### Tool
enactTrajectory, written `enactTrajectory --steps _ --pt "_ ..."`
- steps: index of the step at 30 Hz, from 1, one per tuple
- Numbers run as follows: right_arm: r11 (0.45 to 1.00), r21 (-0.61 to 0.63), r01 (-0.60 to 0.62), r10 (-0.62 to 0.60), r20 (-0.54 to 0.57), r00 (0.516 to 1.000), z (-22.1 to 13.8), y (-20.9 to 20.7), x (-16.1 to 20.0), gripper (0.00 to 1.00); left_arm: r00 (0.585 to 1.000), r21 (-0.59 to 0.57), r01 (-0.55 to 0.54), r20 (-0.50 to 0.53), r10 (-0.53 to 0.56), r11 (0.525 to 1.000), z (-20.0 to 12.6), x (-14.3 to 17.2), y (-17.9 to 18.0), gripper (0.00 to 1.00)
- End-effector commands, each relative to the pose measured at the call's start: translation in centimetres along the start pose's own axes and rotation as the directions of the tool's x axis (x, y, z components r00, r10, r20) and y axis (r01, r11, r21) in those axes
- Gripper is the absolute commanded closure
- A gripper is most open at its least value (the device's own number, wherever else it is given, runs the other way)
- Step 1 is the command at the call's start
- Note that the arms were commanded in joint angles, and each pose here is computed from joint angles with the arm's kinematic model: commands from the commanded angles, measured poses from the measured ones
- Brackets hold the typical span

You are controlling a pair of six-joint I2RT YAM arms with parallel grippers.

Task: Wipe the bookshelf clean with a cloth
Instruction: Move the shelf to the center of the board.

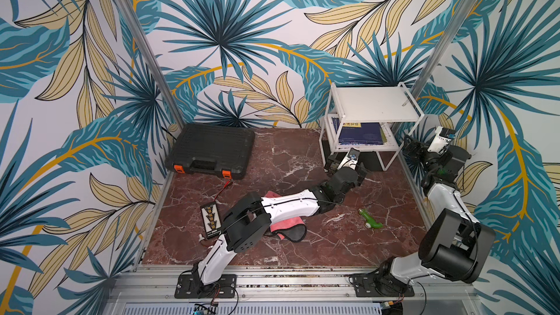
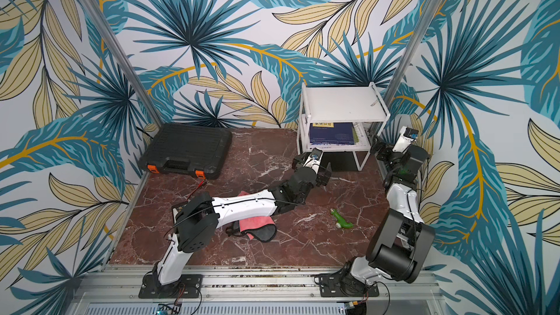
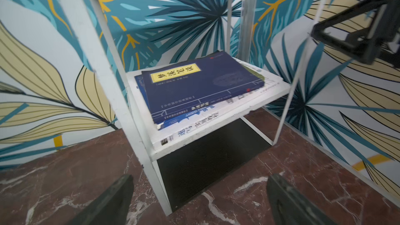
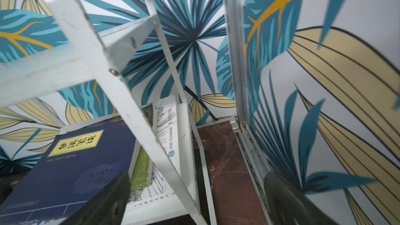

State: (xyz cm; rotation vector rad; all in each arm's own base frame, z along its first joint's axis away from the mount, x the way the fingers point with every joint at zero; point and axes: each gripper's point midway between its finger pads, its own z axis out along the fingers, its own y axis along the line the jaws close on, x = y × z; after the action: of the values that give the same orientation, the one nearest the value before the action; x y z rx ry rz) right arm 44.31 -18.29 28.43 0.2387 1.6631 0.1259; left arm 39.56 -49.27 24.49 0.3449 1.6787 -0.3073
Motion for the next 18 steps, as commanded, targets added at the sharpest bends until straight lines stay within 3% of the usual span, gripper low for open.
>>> enactTrajectory --steps 1,5,10,14,16,18 --pt "0.984 -0.174 0.032 -0.035 -0.017 0.999 1.0 2.3 -0.6 0.0 0.986 -0.151 0.168 0.043 -0.163 0.974 1.5 -2.9 5.5 0.0" --pt "0.972 -0.235 0.016 -0.019 -0.008 1.0 3.1 2.4 -1.5 0.0 0.981 -0.179 0.192 0.056 -0.184 0.965 3.2 -3.0 7.5 0.0" --pt "0.971 -0.235 0.039 -0.047 -0.027 0.999 5.6 2.5 -1.5 0.01 0.99 -0.019 0.136 0.052 -0.135 0.991 6.2 -4.3 5.9 0.0" --pt "0.973 -0.223 0.056 -0.072 -0.063 0.995 6.8 3.4 -0.5 0.07 0.993 -0.062 0.103 0.069 -0.098 0.993 7.2 -5.0 6.9 0.0" --pt "0.973 -0.226 0.054 -0.068 -0.056 0.996 6.8 3.8 -0.3 0.14 0.992 -0.067 0.104 0.072 -0.099 0.992 7.1 -4.9 7.3 0.07" --pt "0.971 -0.234 0.046 -0.06 -0.049 0.997 6.4 4.3 -0.2 0.24 0.993 -0.061 0.101 0.069 -0.097 0.993 6.8 -4.8 7.4 0.2"
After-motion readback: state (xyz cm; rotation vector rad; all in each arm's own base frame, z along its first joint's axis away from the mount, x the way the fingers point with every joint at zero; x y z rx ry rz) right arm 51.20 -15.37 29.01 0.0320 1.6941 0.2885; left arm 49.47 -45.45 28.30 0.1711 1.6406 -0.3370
